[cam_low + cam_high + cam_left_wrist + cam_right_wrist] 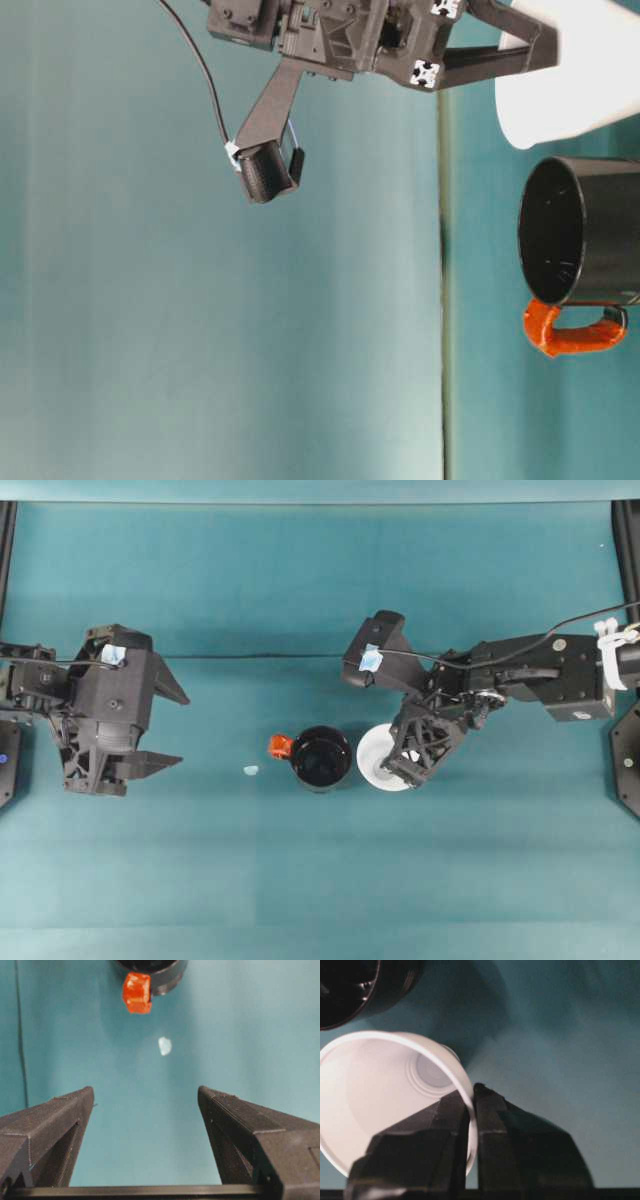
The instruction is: Put the paper cup into the moved red handle cup holder.
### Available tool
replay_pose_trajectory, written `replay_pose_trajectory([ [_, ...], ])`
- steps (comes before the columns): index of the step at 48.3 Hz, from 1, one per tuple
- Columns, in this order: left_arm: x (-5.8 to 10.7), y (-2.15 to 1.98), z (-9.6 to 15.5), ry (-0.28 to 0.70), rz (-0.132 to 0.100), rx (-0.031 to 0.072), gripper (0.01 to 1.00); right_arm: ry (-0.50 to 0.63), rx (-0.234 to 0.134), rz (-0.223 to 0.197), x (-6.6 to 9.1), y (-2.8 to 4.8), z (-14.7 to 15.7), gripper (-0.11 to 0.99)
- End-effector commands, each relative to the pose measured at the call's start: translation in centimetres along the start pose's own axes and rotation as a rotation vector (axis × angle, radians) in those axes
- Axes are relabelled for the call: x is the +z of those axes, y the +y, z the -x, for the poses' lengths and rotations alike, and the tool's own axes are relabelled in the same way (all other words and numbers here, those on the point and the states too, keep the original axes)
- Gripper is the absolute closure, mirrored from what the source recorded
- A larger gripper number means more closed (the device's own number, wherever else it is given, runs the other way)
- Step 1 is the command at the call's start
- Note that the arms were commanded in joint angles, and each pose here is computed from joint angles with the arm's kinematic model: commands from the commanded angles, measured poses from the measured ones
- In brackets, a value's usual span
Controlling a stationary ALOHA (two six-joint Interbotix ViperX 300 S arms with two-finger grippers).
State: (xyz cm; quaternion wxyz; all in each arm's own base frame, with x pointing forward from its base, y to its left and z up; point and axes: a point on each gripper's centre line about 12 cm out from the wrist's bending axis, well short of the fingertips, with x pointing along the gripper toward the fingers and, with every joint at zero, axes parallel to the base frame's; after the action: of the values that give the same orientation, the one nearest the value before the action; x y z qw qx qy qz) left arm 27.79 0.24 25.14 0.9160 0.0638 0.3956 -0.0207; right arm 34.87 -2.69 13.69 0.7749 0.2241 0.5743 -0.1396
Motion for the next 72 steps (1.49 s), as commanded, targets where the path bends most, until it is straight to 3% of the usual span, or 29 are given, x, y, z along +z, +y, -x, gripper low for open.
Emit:
replay_pose_trajectory([
  [1,0.7,0.02,0.4,-0.026,0.000,0.002,0.098,-0.020,0.019,-0.009,0.4,0.54,0.6,0.99],
  [12,0.7,0.02,0.4,-0.026,-0.002,0.002,0.099,-0.044,0.042,-0.018,1.3,1.07,3.2,0.99],
  [26,0.7,0.07,0.4,-0.026,0.001,0.003,0.099,-0.104,0.077,-0.009,4.4,2.11,14.6,0.99],
  [35,0.7,0.02,0.4,-0.025,0.000,0.002,0.099,-0.099,0.042,0.017,5.3,2.33,18.8,0.99],
  [43,0.7,0.06,0.5,-0.026,0.001,0.003,0.099,-0.036,0.020,0.025,5.8,2.69,18.4,0.99],
  [53,0.7,0.07,0.4,-0.026,0.001,0.003,0.099,-0.063,0.033,0.034,7.7,3.73,17.5,0.99],
  [64,0.7,0.02,0.4,-0.025,0.000,0.002,0.099,-0.055,0.036,0.052,9.1,5.16,14.3,0.99],
  [72,0.7,0.02,0.4,-0.025,0.000,0.002,0.099,-0.019,0.020,0.064,9.3,5.60,11.9,0.99],
])
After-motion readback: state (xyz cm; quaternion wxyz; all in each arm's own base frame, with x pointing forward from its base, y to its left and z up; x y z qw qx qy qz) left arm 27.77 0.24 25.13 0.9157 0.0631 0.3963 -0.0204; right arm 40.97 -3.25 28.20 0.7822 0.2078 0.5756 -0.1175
